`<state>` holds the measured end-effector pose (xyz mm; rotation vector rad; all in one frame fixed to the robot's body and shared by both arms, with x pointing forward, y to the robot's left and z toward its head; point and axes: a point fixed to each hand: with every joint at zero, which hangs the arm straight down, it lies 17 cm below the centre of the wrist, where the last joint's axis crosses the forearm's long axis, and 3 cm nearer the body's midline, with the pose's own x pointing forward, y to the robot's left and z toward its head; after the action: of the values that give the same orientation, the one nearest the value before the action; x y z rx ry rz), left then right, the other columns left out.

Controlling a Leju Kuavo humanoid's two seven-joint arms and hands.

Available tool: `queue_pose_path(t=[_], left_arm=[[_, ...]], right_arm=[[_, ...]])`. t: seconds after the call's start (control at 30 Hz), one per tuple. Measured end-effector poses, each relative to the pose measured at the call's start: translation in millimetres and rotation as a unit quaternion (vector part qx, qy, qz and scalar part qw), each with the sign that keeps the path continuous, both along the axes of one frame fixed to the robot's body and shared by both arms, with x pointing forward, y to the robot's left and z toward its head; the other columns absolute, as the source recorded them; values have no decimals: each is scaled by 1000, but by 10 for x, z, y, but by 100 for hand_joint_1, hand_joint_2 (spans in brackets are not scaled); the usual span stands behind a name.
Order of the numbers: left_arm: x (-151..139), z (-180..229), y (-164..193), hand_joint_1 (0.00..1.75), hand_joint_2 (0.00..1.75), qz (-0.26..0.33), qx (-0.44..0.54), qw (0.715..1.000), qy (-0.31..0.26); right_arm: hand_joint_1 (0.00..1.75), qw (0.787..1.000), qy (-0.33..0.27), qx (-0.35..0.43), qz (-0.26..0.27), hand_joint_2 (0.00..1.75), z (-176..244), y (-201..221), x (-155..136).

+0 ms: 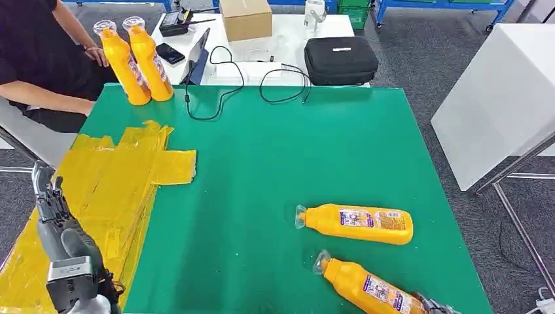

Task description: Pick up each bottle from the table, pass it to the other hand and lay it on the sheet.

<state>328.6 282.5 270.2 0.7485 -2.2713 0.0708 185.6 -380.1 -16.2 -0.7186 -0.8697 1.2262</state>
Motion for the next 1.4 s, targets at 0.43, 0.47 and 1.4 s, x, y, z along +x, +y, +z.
queue_pose_path(t=[0.43,0.47,1.4], left_arm=[[68,23,15,0,0,-4,-1,1000,-1],[69,21,18,0,0,-4,-1,1000,-1],[68,19,43,0,0,-1,0,1000,0]], right_arm=[[175,999,-24,21,19,175,3,145,320],[175,999,-24,22,18,175,2,143,322],[175,999,-27,25,8,175,-7,136,344]])
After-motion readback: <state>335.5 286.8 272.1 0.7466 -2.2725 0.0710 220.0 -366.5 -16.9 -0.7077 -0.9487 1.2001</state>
